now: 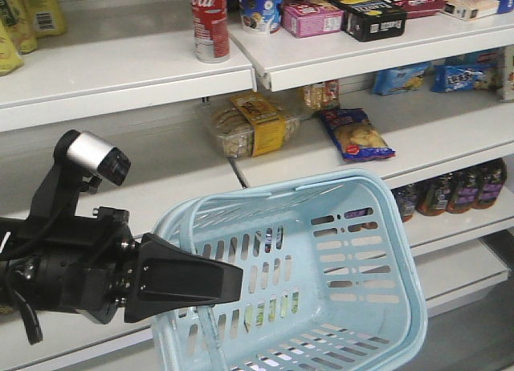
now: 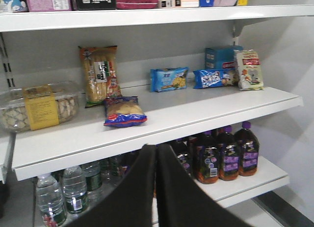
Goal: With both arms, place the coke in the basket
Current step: 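Drive the base to the shelf with the red Coca-Cola can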
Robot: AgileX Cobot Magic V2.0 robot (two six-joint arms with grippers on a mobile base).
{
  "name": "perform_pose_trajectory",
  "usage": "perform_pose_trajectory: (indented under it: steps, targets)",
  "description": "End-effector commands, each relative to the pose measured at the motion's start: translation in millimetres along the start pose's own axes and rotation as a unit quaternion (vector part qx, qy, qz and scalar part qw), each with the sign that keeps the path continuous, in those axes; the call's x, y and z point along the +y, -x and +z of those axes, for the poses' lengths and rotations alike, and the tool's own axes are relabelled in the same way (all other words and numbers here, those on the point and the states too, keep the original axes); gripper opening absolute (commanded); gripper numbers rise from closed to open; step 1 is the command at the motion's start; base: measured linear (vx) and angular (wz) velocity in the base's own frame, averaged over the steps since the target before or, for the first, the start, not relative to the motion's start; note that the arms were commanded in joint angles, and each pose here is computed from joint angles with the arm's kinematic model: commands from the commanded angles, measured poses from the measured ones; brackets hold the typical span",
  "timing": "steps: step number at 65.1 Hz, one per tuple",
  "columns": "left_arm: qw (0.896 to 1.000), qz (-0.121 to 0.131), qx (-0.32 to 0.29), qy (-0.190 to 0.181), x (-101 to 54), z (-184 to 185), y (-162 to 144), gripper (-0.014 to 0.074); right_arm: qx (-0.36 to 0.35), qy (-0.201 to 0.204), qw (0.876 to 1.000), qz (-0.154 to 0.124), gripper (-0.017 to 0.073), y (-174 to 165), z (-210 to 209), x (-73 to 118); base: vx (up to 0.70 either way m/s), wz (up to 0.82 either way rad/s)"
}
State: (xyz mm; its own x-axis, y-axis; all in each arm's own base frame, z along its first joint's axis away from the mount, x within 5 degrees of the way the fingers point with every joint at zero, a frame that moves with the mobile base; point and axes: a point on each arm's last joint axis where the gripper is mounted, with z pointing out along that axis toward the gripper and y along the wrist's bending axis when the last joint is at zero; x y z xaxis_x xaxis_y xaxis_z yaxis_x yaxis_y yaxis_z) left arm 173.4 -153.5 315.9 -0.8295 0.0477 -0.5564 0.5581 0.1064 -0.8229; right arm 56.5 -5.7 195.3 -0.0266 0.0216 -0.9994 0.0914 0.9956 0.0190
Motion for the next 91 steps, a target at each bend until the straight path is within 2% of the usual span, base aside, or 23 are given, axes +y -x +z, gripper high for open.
perform_pose_trajectory:
  steps: [1,49,91]
  targets:
    - [0.993,0.014,0.010,-0.114,-32.1,-4.3,1.7,-0.0006,-0.040,0.004,0.999,-0.009,-0.0005,5.1,-1.0,0.9,0.08,0.36]
    - [0.993,0.014,0.010,-0.114,-32.1,-4.3,1.7,-0.0006,-0.040,0.004,0.999,-0.009,-0.0005,5.1,-1.0,0.9,0.08,0.33]
    - [0.993,0.014,0.010,-0.114,-32.1,-4.3,1.7,-0.0006,-0.040,0.004,0.999,-0.009,-0.0005,5.1,-1.0,0.9,0.06,0.20]
